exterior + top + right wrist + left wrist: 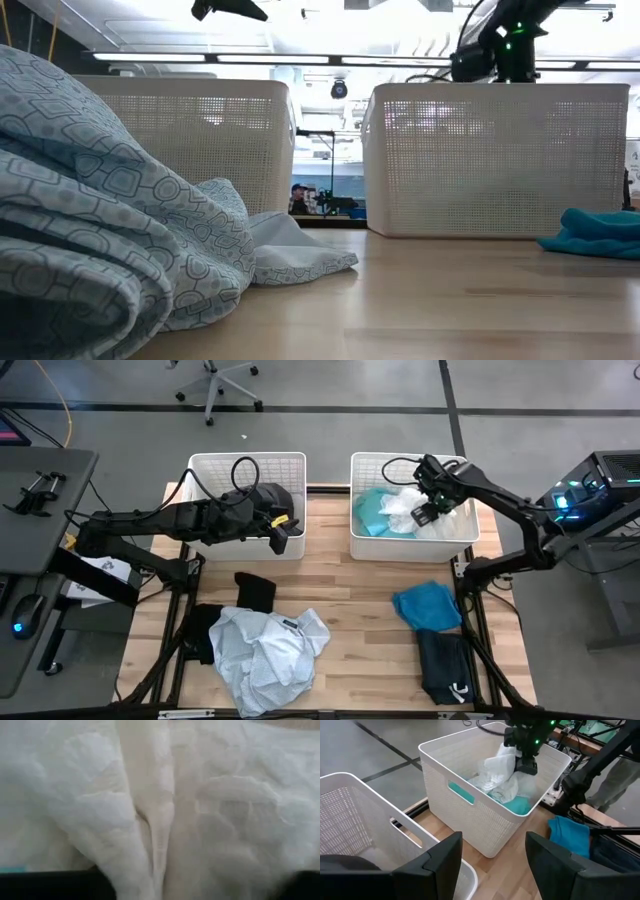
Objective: Sort clothes
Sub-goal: Put the white blouse into the right white bin
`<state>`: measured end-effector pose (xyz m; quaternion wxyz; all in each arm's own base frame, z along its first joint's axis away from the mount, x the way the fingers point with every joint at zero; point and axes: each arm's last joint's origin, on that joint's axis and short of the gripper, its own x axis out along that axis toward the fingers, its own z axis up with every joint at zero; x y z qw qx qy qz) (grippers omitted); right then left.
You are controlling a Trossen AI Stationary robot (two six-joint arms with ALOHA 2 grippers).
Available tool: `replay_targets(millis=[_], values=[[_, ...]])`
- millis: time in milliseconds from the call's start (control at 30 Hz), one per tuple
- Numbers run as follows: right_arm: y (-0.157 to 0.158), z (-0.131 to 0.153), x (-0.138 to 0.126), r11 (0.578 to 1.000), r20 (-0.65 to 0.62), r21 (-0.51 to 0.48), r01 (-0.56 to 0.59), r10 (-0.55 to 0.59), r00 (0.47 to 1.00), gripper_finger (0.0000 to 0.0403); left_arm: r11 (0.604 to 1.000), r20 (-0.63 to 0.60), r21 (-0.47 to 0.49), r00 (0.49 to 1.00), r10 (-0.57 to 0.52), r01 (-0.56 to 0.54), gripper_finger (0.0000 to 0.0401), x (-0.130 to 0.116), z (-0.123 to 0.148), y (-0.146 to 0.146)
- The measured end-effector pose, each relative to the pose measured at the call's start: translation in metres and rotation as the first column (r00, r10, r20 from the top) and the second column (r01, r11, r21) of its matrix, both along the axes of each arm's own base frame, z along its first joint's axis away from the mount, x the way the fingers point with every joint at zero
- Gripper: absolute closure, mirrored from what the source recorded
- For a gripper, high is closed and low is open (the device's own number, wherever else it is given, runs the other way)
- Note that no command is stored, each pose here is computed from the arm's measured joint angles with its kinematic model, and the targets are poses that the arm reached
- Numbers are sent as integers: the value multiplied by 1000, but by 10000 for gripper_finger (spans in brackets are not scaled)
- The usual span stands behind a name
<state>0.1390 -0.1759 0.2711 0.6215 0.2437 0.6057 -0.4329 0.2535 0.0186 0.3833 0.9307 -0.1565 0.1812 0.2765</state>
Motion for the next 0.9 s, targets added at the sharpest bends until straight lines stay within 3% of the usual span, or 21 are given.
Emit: replay_targets(millis=[133, 267, 400, 533, 667, 900], values=[[1, 30, -1, 999, -4, -23, -41, 41, 999, 182, 1000, 0, 0, 1000, 0, 0, 197, 0, 0, 0], [3, 70, -4, 997, 33, -77, -20, 23, 999, 165, 1000, 0, 0, 1000, 0, 0, 197, 0, 0, 0], [4, 102, -2, 989, 165, -144, 17, 7, 986, 163, 1000, 0, 0, 1000, 0, 0, 197, 0, 0, 0], [0, 111, 7, 980, 321, -198, 10, 55, 945, 163, 1000, -1, 0, 1000, 1, -1, 197, 0, 0, 0], [-3, 83, 16, 982, 359, -189, 15, 55, 932, 163, 1000, -1, 1, 1000, 1, -1, 197, 0, 0, 0], [2, -34, 19, 986, 266, -67, 152, -129, 955, 163, 1000, -4, 0, 1000, 1, -1, 197, 0, 0, 0]])
